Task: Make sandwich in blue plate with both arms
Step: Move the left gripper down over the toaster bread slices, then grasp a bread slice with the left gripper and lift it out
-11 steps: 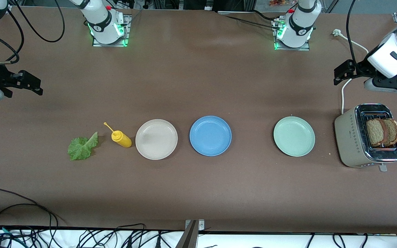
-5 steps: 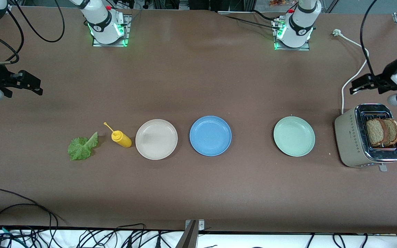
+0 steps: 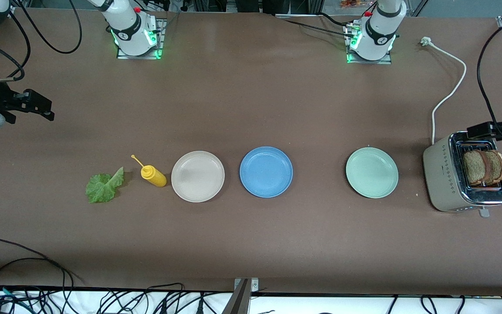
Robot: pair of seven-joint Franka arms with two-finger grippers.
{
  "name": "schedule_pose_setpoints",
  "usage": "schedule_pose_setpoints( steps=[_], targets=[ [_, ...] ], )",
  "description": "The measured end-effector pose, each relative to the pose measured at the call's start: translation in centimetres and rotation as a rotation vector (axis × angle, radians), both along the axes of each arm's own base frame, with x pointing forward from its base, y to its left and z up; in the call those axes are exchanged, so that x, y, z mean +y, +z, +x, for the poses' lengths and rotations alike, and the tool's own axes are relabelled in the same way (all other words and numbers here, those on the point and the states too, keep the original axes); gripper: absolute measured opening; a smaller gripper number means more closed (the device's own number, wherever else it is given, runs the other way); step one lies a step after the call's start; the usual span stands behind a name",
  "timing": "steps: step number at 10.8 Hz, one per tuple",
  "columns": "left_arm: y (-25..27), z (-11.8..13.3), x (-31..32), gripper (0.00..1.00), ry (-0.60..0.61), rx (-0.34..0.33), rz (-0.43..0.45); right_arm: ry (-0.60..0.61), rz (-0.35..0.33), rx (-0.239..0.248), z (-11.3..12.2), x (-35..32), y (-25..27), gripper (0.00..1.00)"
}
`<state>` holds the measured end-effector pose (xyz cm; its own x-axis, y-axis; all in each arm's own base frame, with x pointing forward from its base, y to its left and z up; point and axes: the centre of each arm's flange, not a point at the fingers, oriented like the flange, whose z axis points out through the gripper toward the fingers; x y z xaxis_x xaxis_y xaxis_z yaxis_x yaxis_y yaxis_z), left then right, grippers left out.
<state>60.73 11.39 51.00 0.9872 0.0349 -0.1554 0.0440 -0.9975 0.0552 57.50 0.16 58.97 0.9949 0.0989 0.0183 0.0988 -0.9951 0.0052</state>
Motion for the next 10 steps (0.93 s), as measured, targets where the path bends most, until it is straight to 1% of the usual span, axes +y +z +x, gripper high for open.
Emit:
schedule_pose_setpoints(
  steps=[2, 4, 5, 7, 10],
  targets=[
    [-2.5, 1.7, 3.0, 1.00, -0.021, -0.022, -0.006, 0.000, 0.000, 0.000, 0.0, 0.0, 0.0, 1.00],
    [-4.5, 2.9, 4.8, 1.00, -0.054, -0.052, 0.049, 0.000, 0.000, 0.000, 0.0, 0.0, 0.0, 1.00],
    [-5.4, 3.3, 5.7, 1.00, -0.069, -0.062, 0.057, 0.000, 0.000, 0.000, 0.0, 0.0, 0.0, 1.00],
    [-7.8, 3.6, 7.0, 1.00, -0.067, -0.046, 0.048, 0.000, 0.000, 0.000, 0.0, 0.0, 0.0, 1.00],
    [-13.0, 4.5, 7.6, 1.00, -0.068, -0.005, 0.026, 0.000, 0.000, 0.000, 0.0, 0.0, 0.0, 1.00]
  ],
)
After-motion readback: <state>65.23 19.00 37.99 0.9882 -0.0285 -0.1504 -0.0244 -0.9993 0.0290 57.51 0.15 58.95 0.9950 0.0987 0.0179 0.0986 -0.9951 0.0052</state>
